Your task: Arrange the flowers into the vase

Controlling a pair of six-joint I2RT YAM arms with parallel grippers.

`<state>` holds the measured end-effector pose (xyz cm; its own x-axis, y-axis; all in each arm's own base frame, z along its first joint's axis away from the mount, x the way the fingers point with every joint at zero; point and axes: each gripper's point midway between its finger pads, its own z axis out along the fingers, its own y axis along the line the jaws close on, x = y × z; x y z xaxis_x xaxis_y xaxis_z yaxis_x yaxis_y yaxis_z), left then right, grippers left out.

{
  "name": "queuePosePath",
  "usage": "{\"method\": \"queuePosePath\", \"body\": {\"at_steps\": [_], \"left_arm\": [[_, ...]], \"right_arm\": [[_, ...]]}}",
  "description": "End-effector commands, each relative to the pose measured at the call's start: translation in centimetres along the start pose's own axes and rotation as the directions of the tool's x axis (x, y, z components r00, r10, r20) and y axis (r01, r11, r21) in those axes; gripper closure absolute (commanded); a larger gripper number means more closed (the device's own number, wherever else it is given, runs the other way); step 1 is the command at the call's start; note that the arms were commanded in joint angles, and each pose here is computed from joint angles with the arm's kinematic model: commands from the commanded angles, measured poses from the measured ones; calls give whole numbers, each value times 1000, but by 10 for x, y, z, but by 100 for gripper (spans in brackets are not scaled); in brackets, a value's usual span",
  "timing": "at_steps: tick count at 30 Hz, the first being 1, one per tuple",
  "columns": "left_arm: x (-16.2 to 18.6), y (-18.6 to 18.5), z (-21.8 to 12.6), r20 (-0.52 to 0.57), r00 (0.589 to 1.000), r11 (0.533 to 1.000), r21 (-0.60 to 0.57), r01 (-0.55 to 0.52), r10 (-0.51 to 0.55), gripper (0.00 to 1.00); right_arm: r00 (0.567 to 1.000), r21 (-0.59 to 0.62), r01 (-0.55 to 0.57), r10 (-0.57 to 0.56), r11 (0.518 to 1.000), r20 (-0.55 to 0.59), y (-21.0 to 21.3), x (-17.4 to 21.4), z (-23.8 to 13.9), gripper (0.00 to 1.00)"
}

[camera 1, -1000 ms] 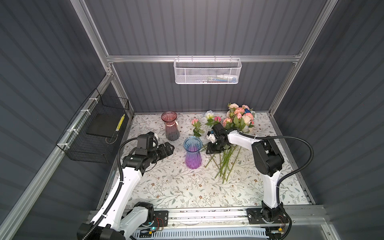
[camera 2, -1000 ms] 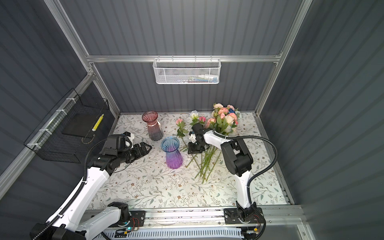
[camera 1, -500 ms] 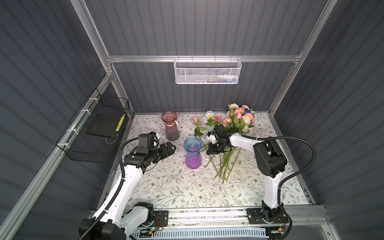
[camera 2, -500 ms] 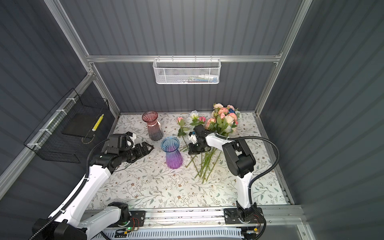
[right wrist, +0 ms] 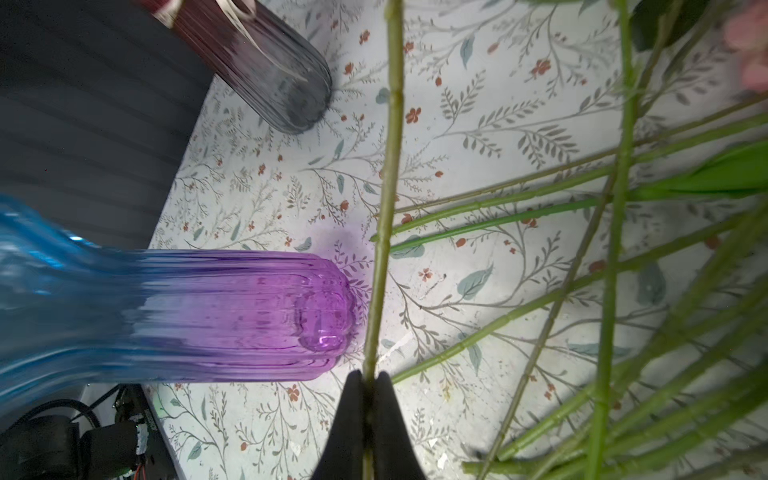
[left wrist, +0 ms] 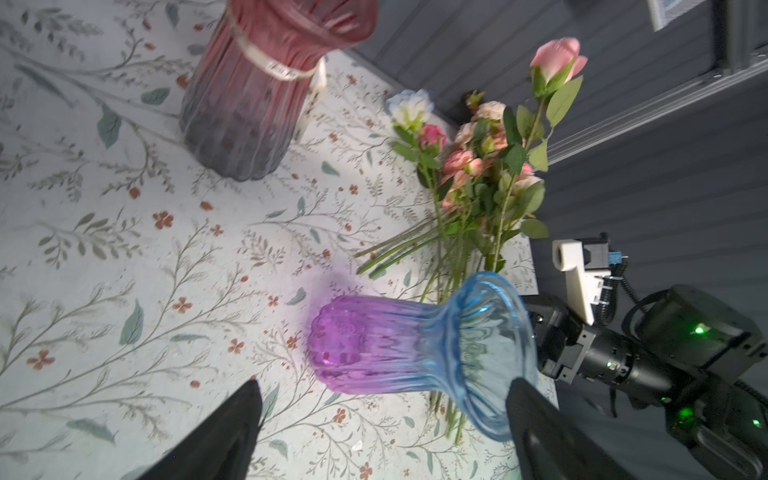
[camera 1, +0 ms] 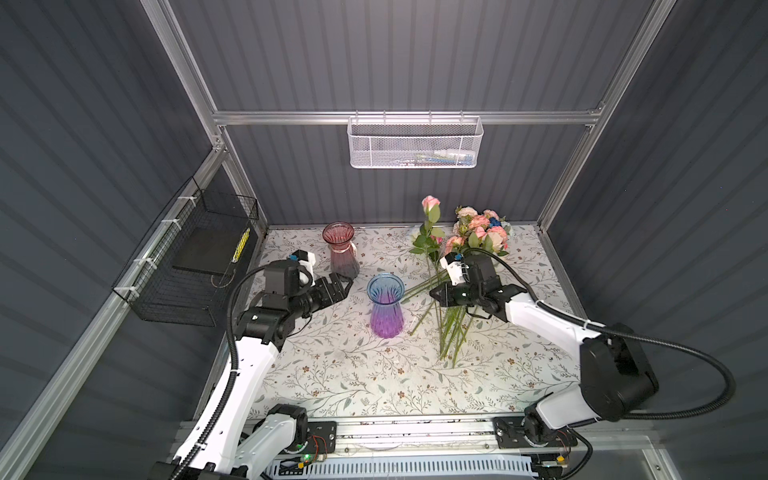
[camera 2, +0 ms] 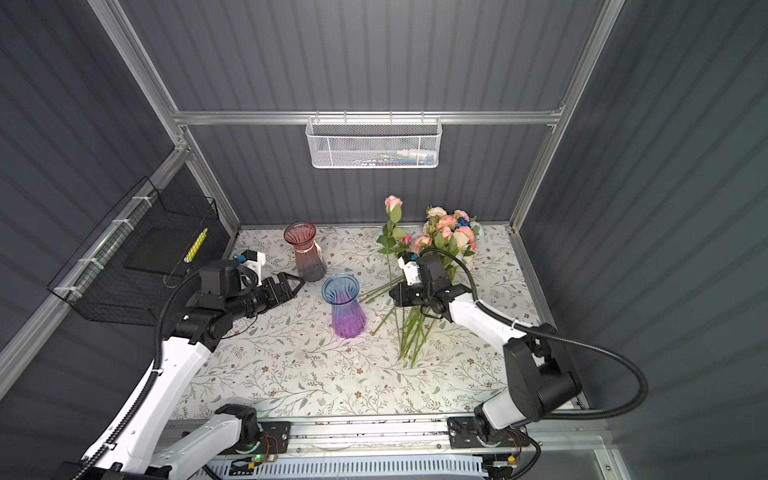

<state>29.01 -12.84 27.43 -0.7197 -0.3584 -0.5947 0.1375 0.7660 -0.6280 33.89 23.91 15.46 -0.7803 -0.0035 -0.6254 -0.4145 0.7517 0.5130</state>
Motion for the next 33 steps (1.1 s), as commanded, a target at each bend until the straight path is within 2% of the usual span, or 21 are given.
{"method": "queuePosePath", "body": {"at_steps": [1, 5, 9, 10, 15, 17, 21, 24, 29, 33], "left_arm": [[-27, -49, -24, 92, 990, 979, 166, -122, 108, 7], [-39, -92, -36, 136, 978, 916, 349, -197, 158, 7], [-47, -134, -42, 146, 974, 815, 533, -227, 175, 10], [-47, -145, -43, 154, 970, 789, 564, -243, 189, 12], [-37, -196, -42, 179, 948, 675, 668, -312, 261, 16], [-37, -206, -41, 196, 943, 652, 684, -329, 270, 17], [-34, -227, -44, 220, 932, 589, 727, -353, 287, 31], [-29, -235, -41, 219, 927, 569, 739, -362, 305, 35], [-26, -238, -39, 224, 922, 564, 737, -373, 317, 50], [-29, -237, -35, 230, 918, 576, 722, -383, 322, 81]], "right_arm": [[985, 36, 34, -40, 999, 168, 12, -34, -34, 100], [959, 4, 83, -81, 997, 270, 42, -55, -79, 100], [933, -66, 155, -124, 986, 338, 86, -75, -119, 100], [931, -119, 191, -142, 974, 338, 105, -74, -127, 100], [914, -232, 318, -232, 919, 333, 176, -72, -144, 100], [919, -281, 335, -246, 899, 309, 195, -67, -136, 100], [922, -380, 357, -256, 854, 290, 229, -60, -137, 100], [925, -416, 358, -258, 836, 278, 242, -58, -135, 100], [932, -426, 348, -258, 835, 256, 245, -56, -130, 100], [934, -418, 342, -258, 841, 246, 243, -54, -127, 100]]}}
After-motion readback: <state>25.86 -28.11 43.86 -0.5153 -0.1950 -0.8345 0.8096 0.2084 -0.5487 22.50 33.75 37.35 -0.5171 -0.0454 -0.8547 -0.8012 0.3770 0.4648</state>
